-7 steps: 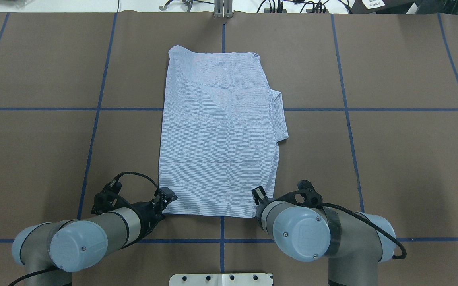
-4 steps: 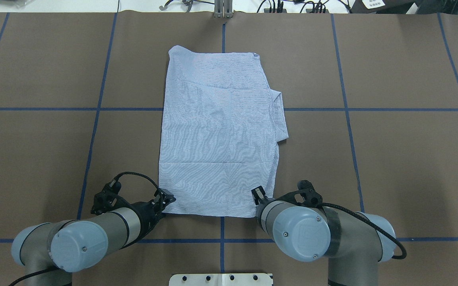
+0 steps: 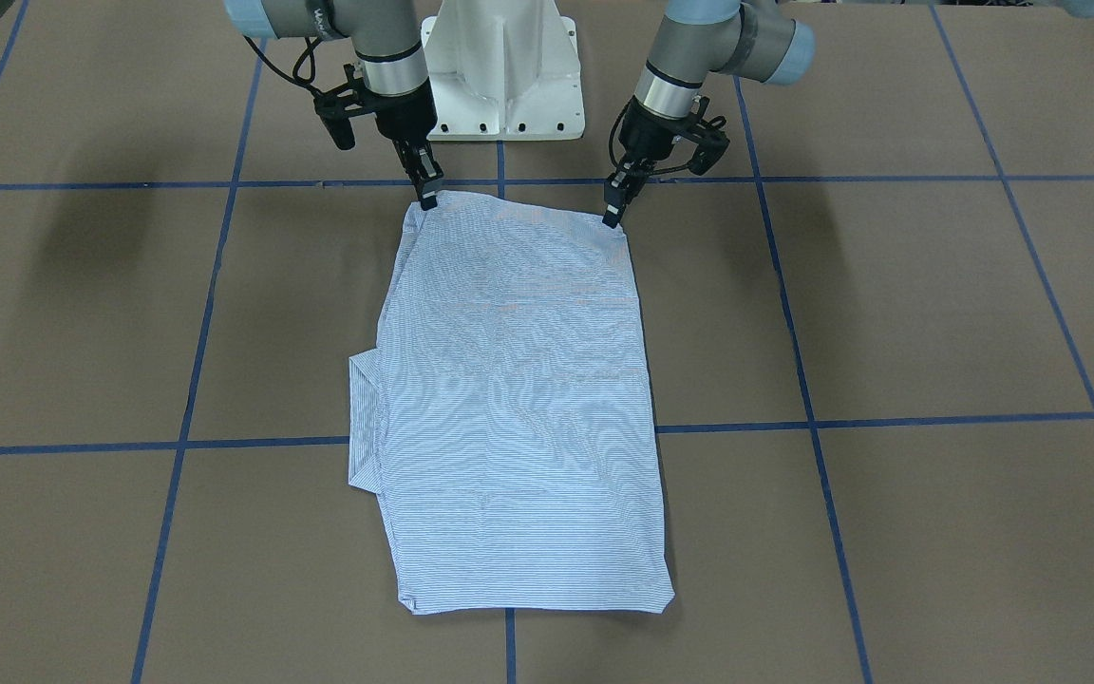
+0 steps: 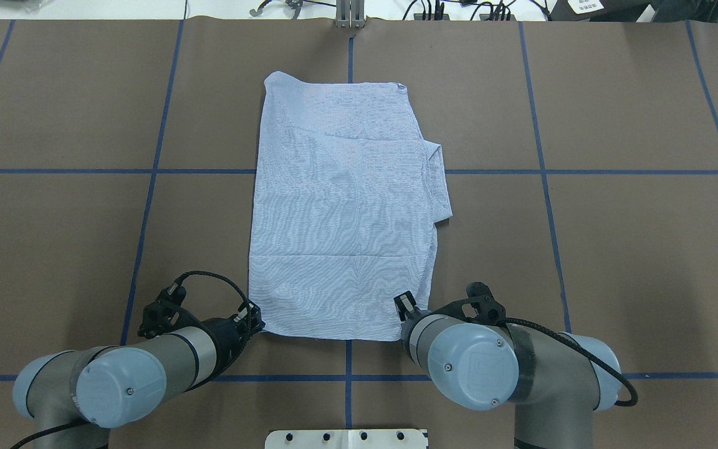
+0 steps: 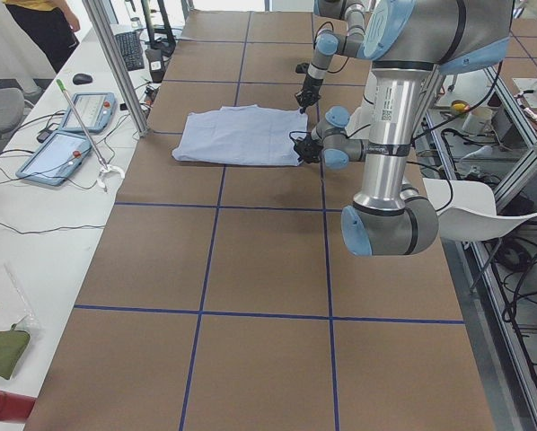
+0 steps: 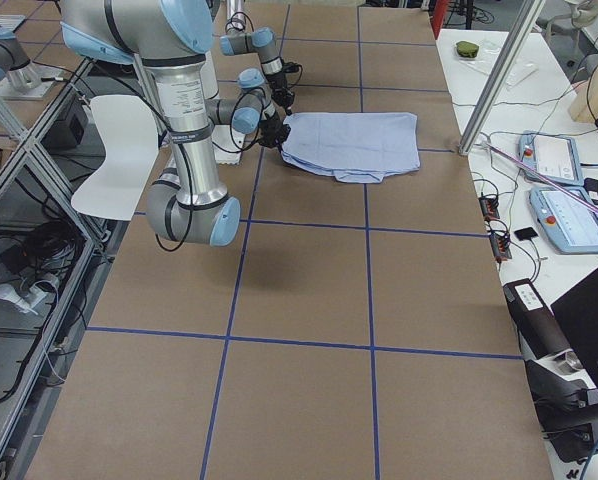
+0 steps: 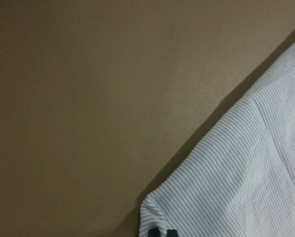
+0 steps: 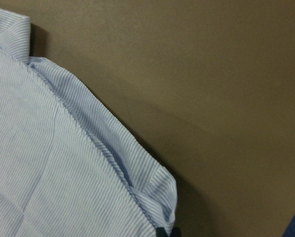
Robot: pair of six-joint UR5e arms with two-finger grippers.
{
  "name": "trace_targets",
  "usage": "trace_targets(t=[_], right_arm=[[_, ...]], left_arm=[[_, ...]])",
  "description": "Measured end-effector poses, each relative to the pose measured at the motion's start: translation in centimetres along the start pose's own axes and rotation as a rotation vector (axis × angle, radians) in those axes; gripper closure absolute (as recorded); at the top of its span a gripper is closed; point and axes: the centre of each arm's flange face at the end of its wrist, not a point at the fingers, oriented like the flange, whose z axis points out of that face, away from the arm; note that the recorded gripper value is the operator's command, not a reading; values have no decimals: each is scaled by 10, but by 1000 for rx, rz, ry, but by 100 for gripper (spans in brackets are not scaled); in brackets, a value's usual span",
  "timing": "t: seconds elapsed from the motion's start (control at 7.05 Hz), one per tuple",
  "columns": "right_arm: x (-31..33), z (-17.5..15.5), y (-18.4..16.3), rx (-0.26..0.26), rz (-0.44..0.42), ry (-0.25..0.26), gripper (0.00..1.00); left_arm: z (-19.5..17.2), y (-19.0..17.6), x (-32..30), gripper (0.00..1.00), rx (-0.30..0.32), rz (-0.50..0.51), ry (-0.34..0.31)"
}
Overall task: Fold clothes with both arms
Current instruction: 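Grasp both near corners of the shirt with the left and right grippers, then lift the near edge with both grippers and fold it over onto the far edge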
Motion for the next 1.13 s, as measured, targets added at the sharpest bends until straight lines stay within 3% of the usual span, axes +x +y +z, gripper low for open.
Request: trace_targets(t=[0.28, 0.57, 0.85, 1.13], right_arm=[[-2, -6, -1, -8, 3, -7, 100], [1, -25, -11, -25, 15, -22, 100], [11, -69, -29, -60, 39, -37, 100], [-4, -108, -36, -73, 61, -65, 100]], left_arm=[[-29, 5, 11, 100, -19, 0, 2], [-89, 13, 25, 100, -87, -5, -15], [-141, 22, 34, 100, -172, -24, 0], [-167, 19, 50, 100, -217, -25, -2]])
